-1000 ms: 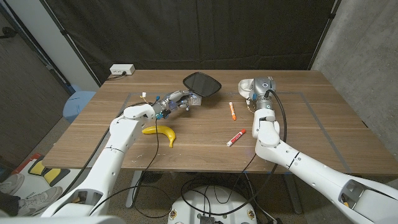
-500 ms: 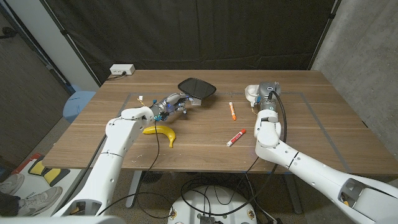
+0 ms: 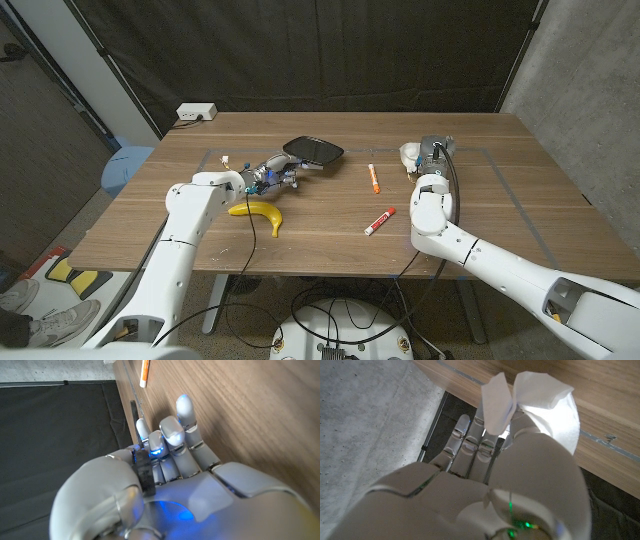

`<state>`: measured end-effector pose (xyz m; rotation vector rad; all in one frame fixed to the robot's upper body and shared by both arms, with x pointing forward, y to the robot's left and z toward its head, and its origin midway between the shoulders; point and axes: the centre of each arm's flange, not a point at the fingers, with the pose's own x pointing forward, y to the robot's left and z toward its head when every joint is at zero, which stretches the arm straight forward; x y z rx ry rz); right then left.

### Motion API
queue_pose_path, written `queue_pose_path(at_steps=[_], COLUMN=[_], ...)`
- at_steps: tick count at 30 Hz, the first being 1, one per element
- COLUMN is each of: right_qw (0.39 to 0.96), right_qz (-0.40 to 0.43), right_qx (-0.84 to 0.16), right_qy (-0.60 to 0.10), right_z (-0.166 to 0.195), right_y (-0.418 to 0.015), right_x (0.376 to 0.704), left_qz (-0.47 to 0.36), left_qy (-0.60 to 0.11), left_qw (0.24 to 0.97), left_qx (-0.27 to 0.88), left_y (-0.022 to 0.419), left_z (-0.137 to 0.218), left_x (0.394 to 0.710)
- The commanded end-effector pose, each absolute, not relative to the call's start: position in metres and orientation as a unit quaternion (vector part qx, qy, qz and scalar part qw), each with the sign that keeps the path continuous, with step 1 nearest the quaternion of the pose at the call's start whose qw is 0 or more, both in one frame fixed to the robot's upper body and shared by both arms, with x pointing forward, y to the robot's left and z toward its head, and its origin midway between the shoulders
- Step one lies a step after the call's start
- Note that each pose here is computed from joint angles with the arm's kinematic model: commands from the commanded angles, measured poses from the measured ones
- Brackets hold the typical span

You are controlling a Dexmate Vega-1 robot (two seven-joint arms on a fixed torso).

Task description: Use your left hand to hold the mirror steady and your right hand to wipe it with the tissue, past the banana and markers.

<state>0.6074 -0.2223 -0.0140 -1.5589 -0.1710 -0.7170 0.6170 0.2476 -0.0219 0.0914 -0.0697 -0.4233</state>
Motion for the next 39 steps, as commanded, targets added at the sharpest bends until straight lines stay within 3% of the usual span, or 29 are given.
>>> queue_pose_path(at_steps=[1, 25, 39], right_qw=[0.65, 0.65, 0.631], right_qz=[-0.302, -0.289, -0.24], right_qx=[-0.695, -0.701, -0.736], right_qy=[-0.047, -0.055, 0.038], right_z=[-0.015, -0.011, -0.006], right_y=[-0.226, -0.225, -0.223], right_x=[0.615, 0.622, 0.634], left_qz=[-0.226, -0.244, -0.269], left_qy=[0.006, 0.021, 0.008], left_qw=[0.972, 0.969, 0.963], left_qx=[0.057, 0.027, 0.011], left_y=[0.247, 0.248, 0.248], left_z=[-0.022, -0.022, -0.022], left_x=[0.625, 0.632, 0.633])
